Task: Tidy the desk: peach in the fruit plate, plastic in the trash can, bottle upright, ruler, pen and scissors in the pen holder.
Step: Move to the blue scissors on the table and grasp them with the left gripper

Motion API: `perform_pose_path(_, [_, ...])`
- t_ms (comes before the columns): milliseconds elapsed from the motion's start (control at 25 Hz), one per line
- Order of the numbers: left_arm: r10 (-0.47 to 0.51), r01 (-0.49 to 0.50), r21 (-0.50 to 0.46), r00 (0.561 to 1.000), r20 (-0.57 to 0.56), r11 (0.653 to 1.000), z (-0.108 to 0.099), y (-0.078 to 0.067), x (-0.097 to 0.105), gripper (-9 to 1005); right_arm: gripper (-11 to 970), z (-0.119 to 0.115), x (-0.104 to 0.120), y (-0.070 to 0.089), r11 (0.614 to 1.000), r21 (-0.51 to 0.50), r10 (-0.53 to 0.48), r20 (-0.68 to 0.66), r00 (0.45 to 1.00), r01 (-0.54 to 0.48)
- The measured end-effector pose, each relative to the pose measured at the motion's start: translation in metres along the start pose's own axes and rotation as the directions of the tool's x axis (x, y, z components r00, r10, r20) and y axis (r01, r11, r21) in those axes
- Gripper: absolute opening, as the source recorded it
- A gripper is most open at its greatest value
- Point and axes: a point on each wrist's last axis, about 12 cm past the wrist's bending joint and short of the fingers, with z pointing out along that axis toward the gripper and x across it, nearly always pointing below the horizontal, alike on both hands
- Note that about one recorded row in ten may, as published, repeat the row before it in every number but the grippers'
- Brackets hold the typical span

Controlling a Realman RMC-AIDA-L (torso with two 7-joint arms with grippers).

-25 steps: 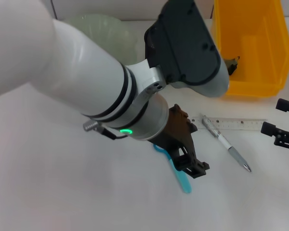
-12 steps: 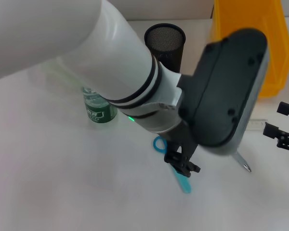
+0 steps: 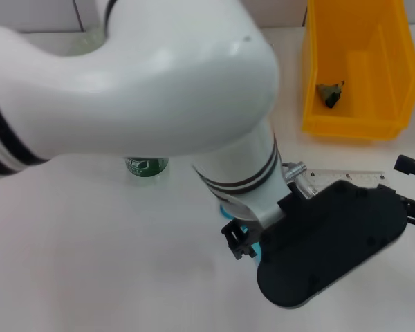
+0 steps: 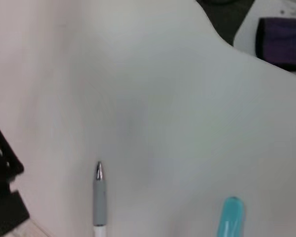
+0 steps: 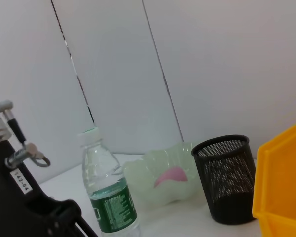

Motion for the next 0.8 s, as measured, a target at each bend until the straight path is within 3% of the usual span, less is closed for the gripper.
perform_pose_path(400, [0.179, -0.169, 0.121, 0.981, -0.071, 0.978, 0.015, 0.015, -0.008, 755, 827, -0.005, 0.007, 0.003, 1.0, 0.011, 0.014, -0.005, 1.0, -0.014])
perform_pose_path(800, [0.199, -0.19, 0.112, 0.977, -0.081, 0.975, 0.02, 0.021, -0.008, 750, 827, -0.005, 0.007, 0.003, 1.0, 0.011, 0.015, -0.005, 1.0, -0.015])
